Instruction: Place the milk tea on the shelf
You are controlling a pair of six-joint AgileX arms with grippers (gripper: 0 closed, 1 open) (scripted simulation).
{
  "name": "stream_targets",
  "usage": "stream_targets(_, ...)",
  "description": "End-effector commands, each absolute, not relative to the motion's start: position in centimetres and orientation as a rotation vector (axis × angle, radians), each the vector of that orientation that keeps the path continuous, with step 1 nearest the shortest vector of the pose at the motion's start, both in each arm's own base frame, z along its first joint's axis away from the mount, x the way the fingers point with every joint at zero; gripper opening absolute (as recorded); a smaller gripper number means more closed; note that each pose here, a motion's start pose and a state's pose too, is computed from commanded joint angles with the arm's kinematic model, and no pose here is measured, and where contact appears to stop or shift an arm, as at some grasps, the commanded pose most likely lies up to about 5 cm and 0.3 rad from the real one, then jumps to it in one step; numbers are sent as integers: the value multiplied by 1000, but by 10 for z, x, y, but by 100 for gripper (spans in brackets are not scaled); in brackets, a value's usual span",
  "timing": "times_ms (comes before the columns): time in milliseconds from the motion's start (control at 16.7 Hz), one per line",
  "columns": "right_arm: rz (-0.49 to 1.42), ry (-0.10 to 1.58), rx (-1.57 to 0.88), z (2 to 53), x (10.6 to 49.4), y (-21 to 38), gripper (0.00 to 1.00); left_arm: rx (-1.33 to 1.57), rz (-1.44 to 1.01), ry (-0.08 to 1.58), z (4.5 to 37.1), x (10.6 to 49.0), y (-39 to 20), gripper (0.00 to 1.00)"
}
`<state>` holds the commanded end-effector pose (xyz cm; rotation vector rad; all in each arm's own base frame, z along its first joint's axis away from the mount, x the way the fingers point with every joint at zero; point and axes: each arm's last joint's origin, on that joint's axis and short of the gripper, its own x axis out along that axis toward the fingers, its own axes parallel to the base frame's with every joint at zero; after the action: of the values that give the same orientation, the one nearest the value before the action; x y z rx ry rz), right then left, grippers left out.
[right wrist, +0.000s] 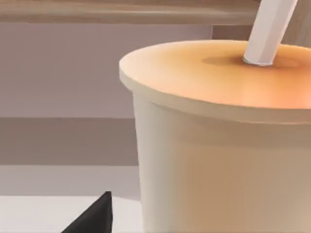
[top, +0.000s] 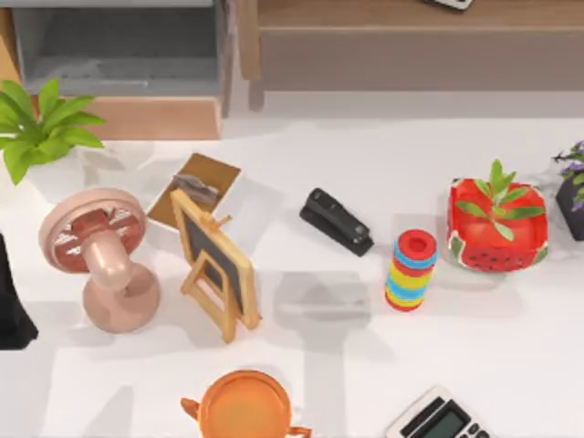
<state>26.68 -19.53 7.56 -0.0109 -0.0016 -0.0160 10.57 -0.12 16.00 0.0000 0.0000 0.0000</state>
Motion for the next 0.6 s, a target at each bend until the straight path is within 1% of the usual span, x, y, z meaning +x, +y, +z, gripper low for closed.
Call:
stream_targets(120, -16, -4, -12, 76, 289, -195, 100, 0, 0, 0, 160, 106, -1, 100)
stream_targets(240, -16, -2, -11, 76, 303, -194, 100, 0, 0, 0, 160, 106, -1, 100)
stream_targets(480, -16, -1, -11, 76, 305, -193, 100, 0, 0, 0, 160, 106, -1, 100)
stream_targets(600, -16, -1, -11, 76, 305, -193, 85, 0, 0, 0, 160, 106, -1, 100)
